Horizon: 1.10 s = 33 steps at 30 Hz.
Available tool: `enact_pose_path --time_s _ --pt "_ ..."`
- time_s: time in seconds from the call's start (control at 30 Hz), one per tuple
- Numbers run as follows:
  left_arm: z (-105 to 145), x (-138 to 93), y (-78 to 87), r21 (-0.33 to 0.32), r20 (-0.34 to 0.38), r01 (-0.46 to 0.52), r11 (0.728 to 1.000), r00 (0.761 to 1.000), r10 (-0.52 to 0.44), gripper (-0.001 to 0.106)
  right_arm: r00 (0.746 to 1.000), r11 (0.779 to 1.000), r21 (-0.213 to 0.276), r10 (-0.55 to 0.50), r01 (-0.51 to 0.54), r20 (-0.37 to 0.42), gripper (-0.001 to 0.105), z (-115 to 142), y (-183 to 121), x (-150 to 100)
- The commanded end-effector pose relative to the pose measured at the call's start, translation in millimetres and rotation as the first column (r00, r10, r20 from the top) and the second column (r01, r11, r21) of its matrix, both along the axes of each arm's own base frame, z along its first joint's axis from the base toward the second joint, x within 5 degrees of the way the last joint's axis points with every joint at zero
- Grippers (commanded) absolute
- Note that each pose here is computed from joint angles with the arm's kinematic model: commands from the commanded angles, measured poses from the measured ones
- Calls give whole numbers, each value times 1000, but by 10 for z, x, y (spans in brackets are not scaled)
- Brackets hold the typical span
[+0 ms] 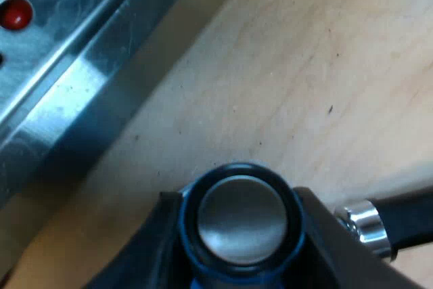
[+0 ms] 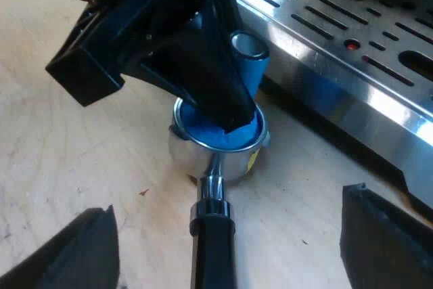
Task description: Grind coffee beans and then tamp
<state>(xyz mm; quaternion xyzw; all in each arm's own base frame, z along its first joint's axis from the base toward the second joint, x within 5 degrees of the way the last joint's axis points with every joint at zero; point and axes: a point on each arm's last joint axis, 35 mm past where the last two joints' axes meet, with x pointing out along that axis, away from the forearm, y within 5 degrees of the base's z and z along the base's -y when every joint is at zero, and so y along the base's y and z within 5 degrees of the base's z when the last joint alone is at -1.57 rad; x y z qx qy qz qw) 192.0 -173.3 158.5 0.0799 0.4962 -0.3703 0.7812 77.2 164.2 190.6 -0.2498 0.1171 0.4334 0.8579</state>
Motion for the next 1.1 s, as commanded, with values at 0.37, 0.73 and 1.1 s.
enact_pose_path --time_s 0.37,0.73,1.1 --pt "-476 -361 296 236 -250 29 971 968 32 0 1000 1000 19 5 -5 12 69 29 6 -2" --pt "-328 -315 259 212 -211 18 977 977 28 0 1000 1000 25 7 -7 13 69 36 9 -1" --pt "-14 -312 257 107 -90 -2 994 996 11 0 999 998 41 39 -39 4 69 45 21 -9"
